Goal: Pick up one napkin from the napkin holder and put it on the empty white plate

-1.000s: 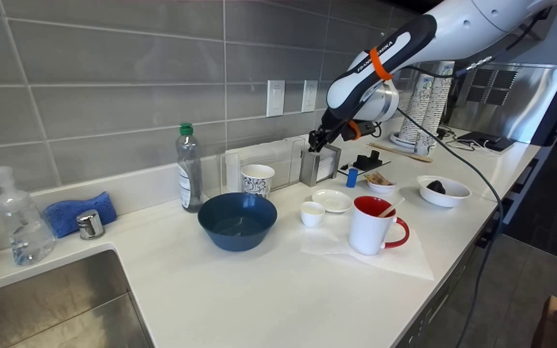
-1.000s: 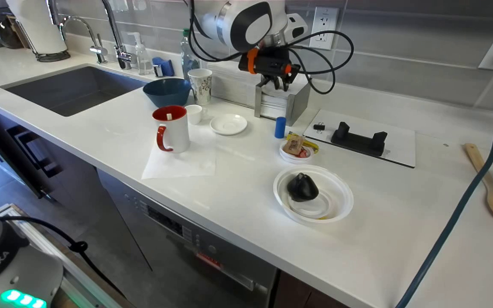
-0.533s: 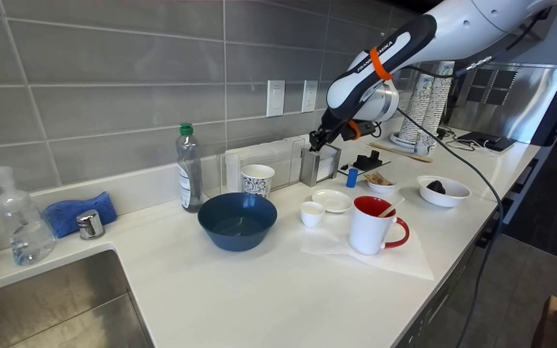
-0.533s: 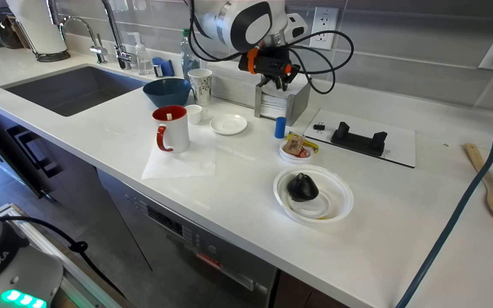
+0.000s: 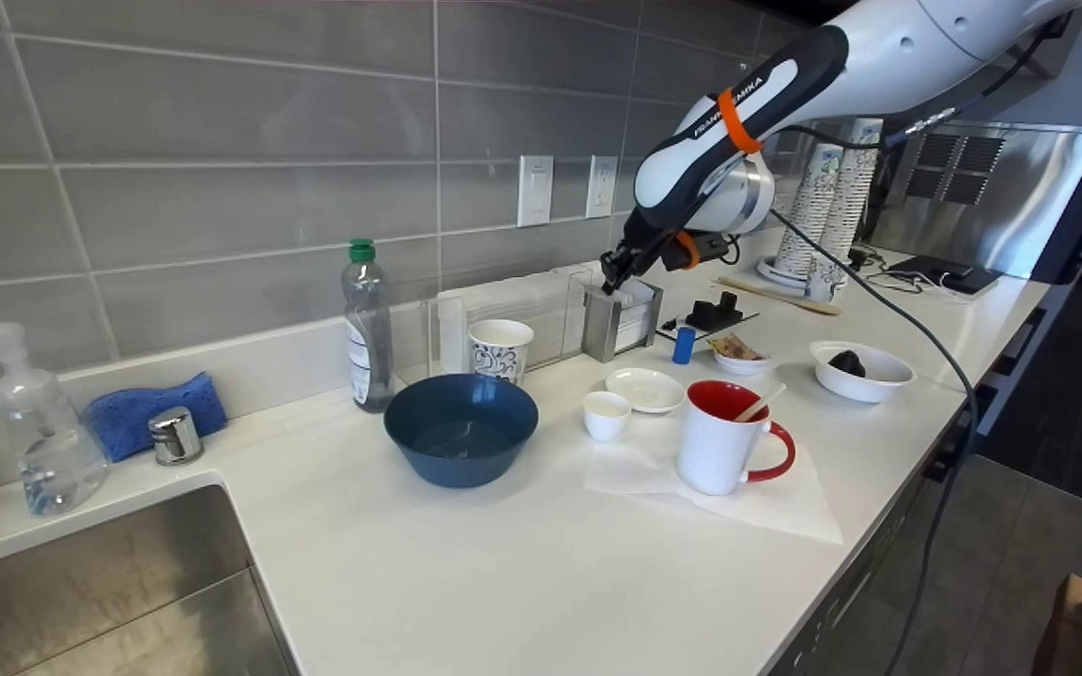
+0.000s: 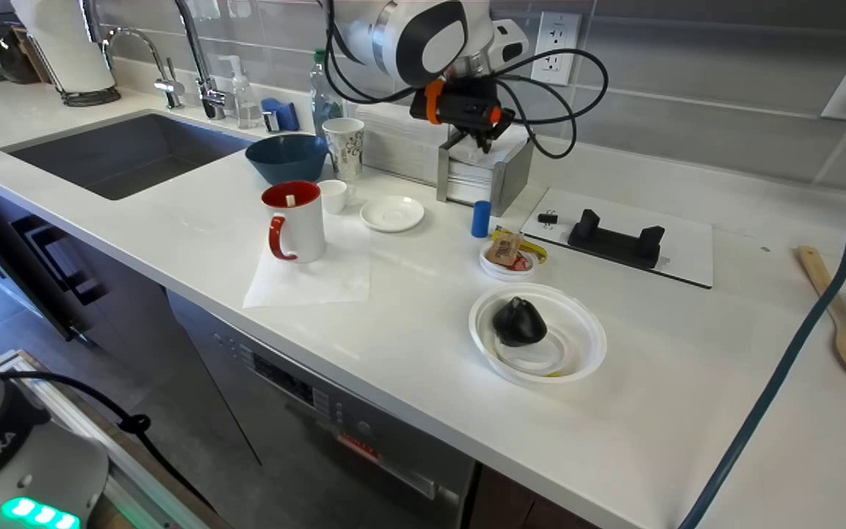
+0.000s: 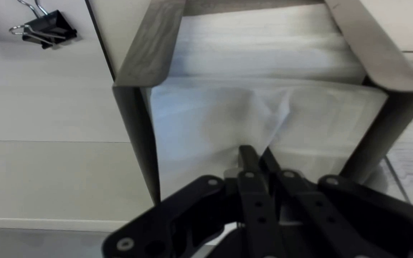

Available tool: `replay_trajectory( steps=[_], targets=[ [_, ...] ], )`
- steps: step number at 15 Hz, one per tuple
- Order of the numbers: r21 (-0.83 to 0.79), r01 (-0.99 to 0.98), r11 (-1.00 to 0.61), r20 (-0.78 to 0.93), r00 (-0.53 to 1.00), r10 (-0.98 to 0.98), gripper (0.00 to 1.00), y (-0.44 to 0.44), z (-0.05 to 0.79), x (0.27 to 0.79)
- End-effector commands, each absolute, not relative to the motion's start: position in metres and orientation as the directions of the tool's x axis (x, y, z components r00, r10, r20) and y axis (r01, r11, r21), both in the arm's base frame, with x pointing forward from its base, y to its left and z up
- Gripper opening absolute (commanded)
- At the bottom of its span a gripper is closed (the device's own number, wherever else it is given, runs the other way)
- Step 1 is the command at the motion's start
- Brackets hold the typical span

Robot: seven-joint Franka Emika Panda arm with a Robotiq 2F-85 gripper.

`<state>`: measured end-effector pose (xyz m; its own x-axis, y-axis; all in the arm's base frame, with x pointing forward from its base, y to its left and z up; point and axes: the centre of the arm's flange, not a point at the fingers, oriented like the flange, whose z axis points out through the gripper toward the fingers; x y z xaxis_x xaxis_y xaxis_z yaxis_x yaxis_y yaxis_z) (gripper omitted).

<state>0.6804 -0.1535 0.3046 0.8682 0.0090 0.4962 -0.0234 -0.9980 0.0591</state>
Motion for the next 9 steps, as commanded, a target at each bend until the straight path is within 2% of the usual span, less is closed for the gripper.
replay_trajectory(
  steps=[1,7,9],
  targets=[
    [0.061,-0.026,-0.998,0.512,0.859,0.009,0.07,-0.153,0.312,0.685],
    [0.062,-0.029,-0.998,0.517,0.856,0.007,0.06,-0.15,0.32,0.682],
    [0.063,-0.036,-0.997,0.521,0.854,0.002,0.04,-0.149,0.326,0.68]
  ],
)
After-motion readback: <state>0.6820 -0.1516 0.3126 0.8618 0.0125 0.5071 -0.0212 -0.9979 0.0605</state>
